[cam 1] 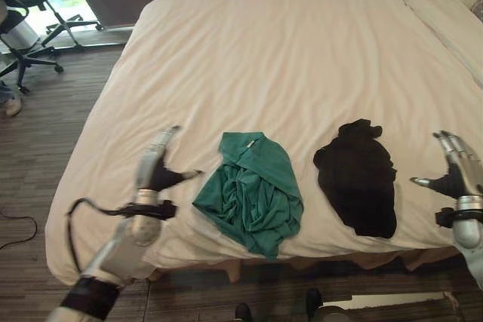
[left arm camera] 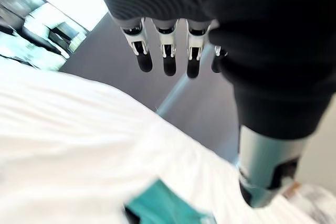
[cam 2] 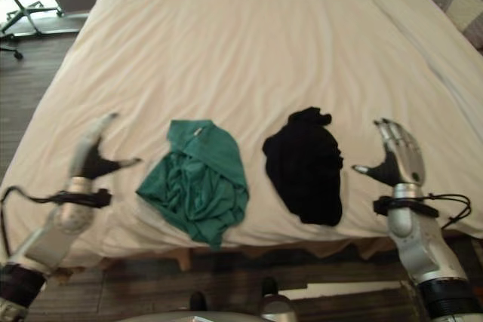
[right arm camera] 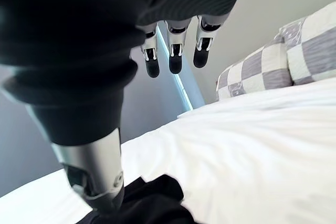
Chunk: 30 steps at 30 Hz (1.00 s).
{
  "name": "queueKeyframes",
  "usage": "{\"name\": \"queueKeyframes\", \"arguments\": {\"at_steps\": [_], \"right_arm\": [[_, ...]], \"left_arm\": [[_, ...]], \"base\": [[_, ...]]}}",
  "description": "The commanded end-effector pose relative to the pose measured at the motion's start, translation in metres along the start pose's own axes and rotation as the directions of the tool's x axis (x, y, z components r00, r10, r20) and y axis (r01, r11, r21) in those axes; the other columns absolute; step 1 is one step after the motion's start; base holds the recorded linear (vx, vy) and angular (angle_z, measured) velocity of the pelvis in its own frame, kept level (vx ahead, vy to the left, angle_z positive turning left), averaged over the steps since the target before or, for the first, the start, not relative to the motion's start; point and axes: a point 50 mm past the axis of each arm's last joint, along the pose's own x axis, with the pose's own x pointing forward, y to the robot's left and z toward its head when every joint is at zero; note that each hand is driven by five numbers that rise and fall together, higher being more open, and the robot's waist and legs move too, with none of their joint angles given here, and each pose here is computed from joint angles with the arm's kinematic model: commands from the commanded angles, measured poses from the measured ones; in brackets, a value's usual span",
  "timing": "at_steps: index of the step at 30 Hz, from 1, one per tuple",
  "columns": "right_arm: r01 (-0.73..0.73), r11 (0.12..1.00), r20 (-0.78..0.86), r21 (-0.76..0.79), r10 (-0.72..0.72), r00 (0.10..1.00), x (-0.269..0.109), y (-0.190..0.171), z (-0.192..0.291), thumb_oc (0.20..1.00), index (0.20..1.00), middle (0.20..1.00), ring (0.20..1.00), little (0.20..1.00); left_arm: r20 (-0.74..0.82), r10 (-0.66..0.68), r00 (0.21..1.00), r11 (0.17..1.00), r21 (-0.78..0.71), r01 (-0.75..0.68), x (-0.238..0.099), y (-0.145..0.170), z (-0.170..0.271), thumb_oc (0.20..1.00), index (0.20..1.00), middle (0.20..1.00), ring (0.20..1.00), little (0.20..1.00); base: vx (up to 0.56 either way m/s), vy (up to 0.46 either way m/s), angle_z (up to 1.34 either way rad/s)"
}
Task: Tidy up the quilt and then pick up the clothes from the bed and put them into the laundry hamper.
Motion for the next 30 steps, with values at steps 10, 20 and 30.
{"name": "queueKeyframes", "arguments": {"at_steps": [10, 20, 30], "right_arm": [[0.011, 0.978, 0.127, 0.209, -0.038, 0.991, 0.018, 0.009, 0.054, 1.0, 1.0, 1.0, 1.0, 1.0], [0.098, 0.969, 0.136, 0.226, -0.131, 0.982, 0.042, 0.003, 0.072, 1.0, 1.0, 1.0, 1.0, 1.0], [-0.107, 0.97, -0.103, 0.219, 0.132, 0.986, 0.051, 0.074, 0.049, 1.0, 1.0, 1.0, 1.0, 1.0]], "left_arm": [[-0.23, -0.206, 0.951, 0.899, 0.339, 0.277, 0.052, -0.043, -0.025, 0.2, 0.2, 0.2, 0.2, 0.2], [-0.433, -0.345, 0.833, 0.937, -0.215, 0.276, -0.05, -0.115, -0.055, 0.2, 0.2, 0.2, 0.2, 0.2], [-0.738, -0.233, 0.633, 0.964, -0.262, 0.05, -0.136, -0.093, -0.114, 0.2, 0.2, 0.2, 0.2, 0.2]], "base": [[-0.12, -0.008, -0.29], [-0.06, -0.066, 0.04], [-0.05, -0.062, 0.34]]}}
